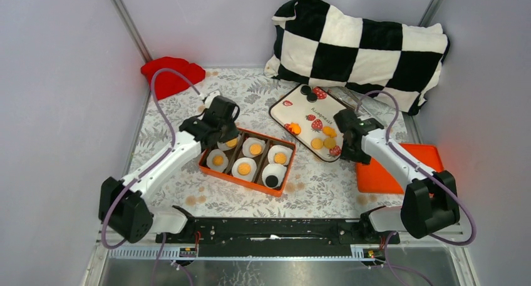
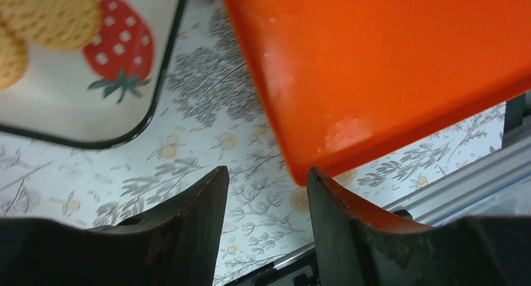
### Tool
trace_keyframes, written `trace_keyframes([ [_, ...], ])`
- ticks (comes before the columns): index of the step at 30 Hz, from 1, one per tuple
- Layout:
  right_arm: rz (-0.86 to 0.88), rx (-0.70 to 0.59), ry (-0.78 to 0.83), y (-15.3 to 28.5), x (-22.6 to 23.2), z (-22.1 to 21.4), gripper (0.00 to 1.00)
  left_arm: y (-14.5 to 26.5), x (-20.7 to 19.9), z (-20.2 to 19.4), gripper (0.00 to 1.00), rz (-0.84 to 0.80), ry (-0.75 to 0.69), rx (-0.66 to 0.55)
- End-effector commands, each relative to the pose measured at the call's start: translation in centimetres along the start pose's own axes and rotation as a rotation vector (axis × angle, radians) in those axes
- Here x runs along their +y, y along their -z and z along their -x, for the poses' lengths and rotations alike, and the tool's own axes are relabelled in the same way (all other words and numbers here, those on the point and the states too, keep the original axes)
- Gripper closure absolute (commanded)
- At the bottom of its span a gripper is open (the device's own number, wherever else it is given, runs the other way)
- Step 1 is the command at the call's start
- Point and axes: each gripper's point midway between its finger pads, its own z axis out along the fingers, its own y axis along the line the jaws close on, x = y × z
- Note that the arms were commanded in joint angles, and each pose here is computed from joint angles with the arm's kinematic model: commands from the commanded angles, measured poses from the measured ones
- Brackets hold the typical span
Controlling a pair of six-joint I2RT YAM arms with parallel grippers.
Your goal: Pack the cookies
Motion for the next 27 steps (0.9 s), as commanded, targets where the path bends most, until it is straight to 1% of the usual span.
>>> trace_keyframes([
  [1, -0.009, 0.063, -0.008, -0.9, -1.5, 0.0, 0.44, -1.3, -3.0, -0.3, 1.00, -0.091, -0.065, 0.041],
  [6, 0.011, 0.148, 0.017, -2.9, -0.3, 0.1, 0.43, -2.7, -3.0, -1.7, 1.00, -0.098, -0.089, 0.085],
  [9, 0.043, 0.212, 0.020, -4.7, 0.8, -0.7, 0.45, -3.0, -2.9, -1.9, 1.00, -0.094, -0.098, 0.091],
  [11, 0.052, 0.252, 0.026, -5.8, 1.4, -1.4, 0.49, -3.0, -3.0, -1.9, 1.00, -0.097, -0.102, 0.087],
  [19, 0.069, 0.314, 0.010, -8.2, 1.8, -2.8, 0.49, -3.1, -3.2, -1.7, 1.00, -0.106, -0.122, 0.082],
  [21, 0.041, 0.306, 0.010, -8.0, 1.2, -2.4, 0.51, -3.1, -3.2, -1.7, 1.00, -0.107, -0.125, 0.086],
  [24, 0.085, 0.181, -0.037, -5.8, 0.9, -0.1, 0.51, -3.2, -3.0, -1.9, 1.00, -0.104, -0.125, 0.092],
  [25, 0.094, 0.162, -0.039, -5.4, 0.8, 0.3, 0.51, -3.3, -3.0, -2.0, 1.00, -0.104, -0.124, 0.095],
  [27, 0.093, 0.191, -0.025, -5.0, 0.6, 0.3, 0.50, -3.4, -3.2, -2.2, 1.00, -0.111, -0.121, 0.105],
])
